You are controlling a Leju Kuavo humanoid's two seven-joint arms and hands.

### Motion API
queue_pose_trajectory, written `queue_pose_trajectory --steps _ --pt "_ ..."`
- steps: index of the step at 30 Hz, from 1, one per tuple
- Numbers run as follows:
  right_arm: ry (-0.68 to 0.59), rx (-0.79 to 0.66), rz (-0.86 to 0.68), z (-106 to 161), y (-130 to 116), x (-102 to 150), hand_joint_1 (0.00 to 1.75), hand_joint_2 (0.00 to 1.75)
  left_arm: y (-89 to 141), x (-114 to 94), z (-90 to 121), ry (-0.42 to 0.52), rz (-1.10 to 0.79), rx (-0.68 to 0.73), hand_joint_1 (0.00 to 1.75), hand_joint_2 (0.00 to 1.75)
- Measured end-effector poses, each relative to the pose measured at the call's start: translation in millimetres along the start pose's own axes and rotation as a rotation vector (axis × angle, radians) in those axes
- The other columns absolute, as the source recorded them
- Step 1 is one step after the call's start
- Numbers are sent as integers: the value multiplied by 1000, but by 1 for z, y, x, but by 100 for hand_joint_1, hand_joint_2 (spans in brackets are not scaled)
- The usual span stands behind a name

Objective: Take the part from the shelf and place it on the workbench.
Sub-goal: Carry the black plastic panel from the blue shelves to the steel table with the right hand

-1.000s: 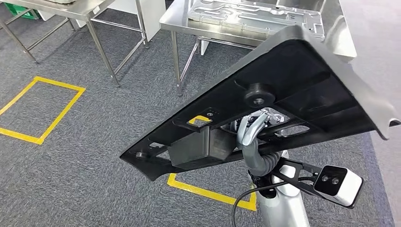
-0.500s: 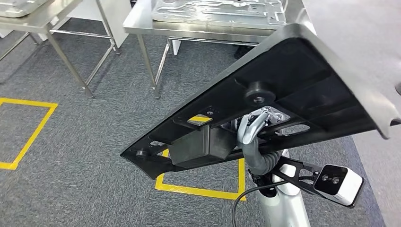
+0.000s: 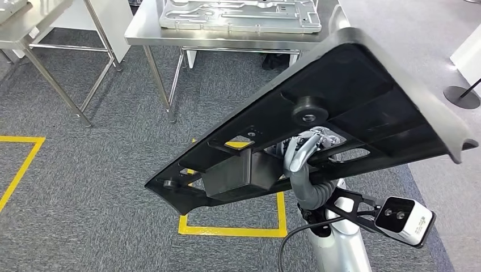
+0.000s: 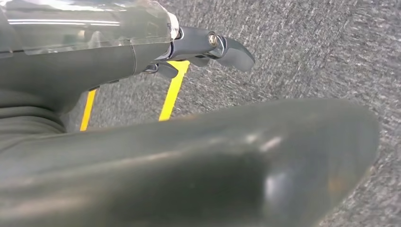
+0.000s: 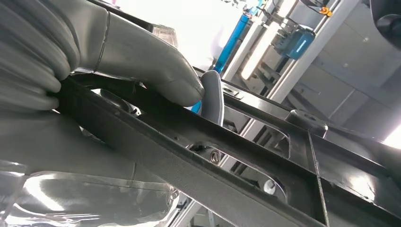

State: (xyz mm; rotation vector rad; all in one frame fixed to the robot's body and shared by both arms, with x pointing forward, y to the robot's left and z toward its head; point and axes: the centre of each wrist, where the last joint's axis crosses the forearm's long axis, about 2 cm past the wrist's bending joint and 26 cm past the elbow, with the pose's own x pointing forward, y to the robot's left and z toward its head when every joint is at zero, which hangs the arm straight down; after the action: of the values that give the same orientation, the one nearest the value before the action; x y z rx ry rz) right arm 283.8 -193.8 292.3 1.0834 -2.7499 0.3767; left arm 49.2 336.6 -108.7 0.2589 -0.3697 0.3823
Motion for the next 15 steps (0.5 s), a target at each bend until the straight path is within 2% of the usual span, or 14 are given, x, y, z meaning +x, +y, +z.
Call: queue_pose_trajectory --steps 15 --pt "1 4 -7 2 1 2 171 175 1 1 0 -2 2 -13 0 0"
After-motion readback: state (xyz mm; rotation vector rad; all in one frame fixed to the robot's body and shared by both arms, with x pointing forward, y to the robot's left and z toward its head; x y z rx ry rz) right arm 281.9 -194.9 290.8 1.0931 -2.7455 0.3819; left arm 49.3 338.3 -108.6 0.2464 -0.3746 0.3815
